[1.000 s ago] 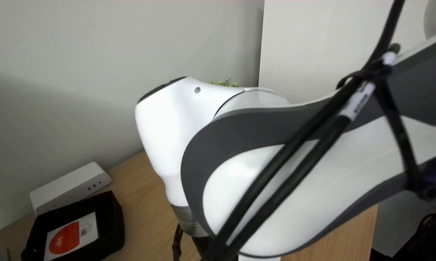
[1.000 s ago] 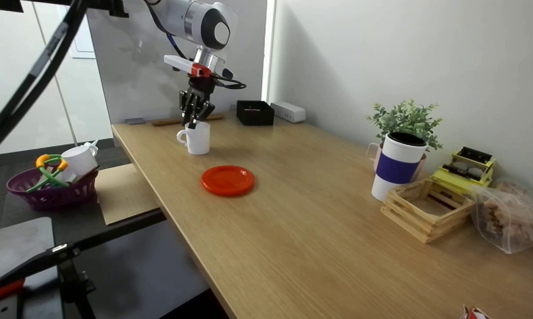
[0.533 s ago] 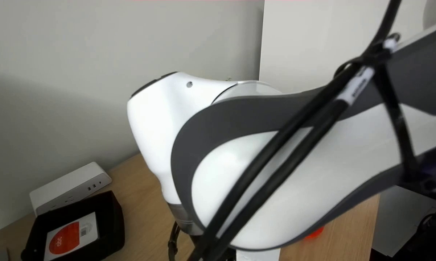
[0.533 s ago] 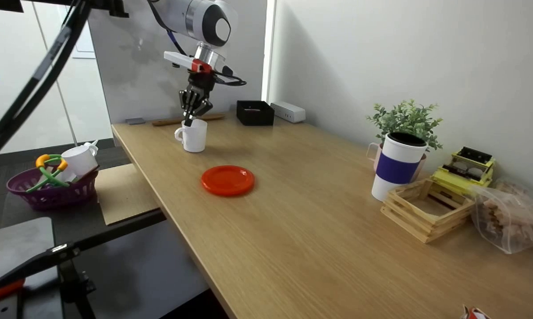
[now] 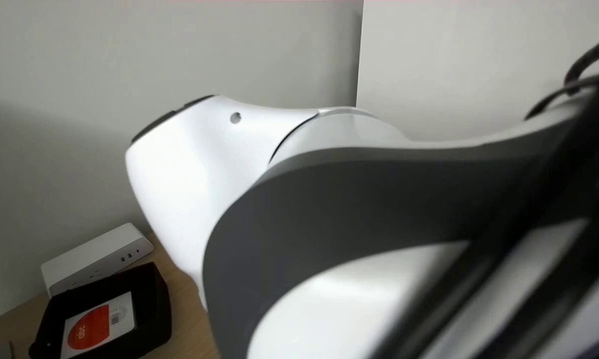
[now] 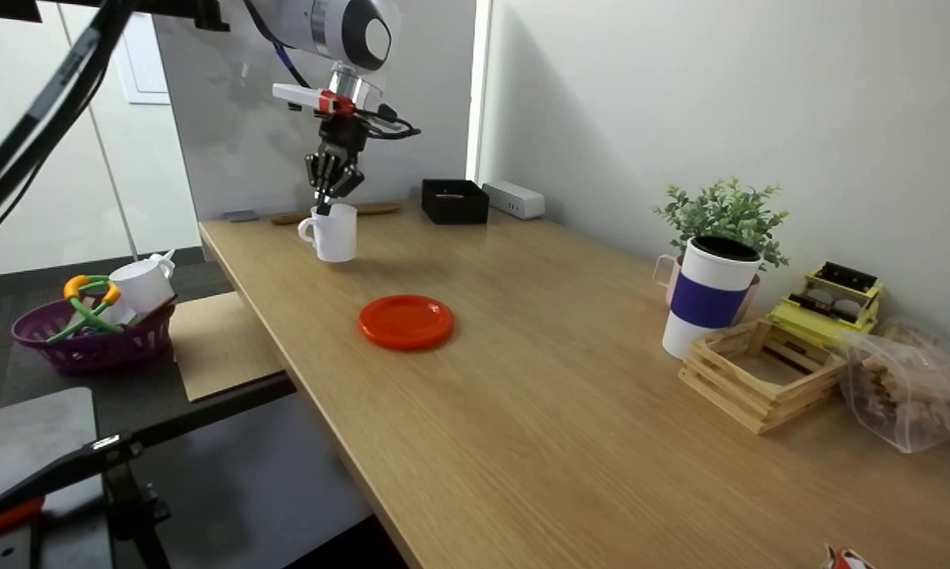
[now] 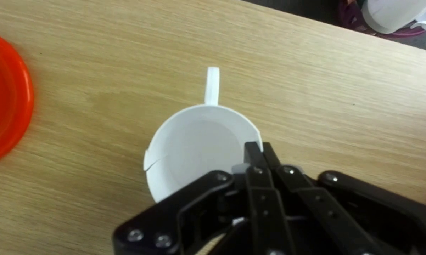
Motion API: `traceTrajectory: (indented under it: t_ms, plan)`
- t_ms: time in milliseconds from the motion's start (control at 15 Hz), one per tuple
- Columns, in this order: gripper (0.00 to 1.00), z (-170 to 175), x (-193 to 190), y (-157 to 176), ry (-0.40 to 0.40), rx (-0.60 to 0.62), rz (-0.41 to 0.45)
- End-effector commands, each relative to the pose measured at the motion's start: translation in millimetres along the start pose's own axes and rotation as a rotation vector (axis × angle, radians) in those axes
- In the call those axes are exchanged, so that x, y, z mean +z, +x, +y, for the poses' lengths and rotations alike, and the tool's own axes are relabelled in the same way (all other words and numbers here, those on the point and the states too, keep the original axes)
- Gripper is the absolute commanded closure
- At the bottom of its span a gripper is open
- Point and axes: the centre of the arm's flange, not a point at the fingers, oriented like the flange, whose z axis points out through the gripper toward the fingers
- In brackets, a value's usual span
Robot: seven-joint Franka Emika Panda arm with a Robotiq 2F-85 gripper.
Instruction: Put the white mug on top of the orange plate
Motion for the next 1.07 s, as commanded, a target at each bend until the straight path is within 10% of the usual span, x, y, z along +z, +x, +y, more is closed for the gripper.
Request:
traceTrajectory:
  t_ms: [0, 1000]
  plan:
    - [1.00, -1, -13, -9, -0.044, 0.048, -0.006]
    - [1.00, 90, -38, -12, 0.035, 0.195, 0.022]
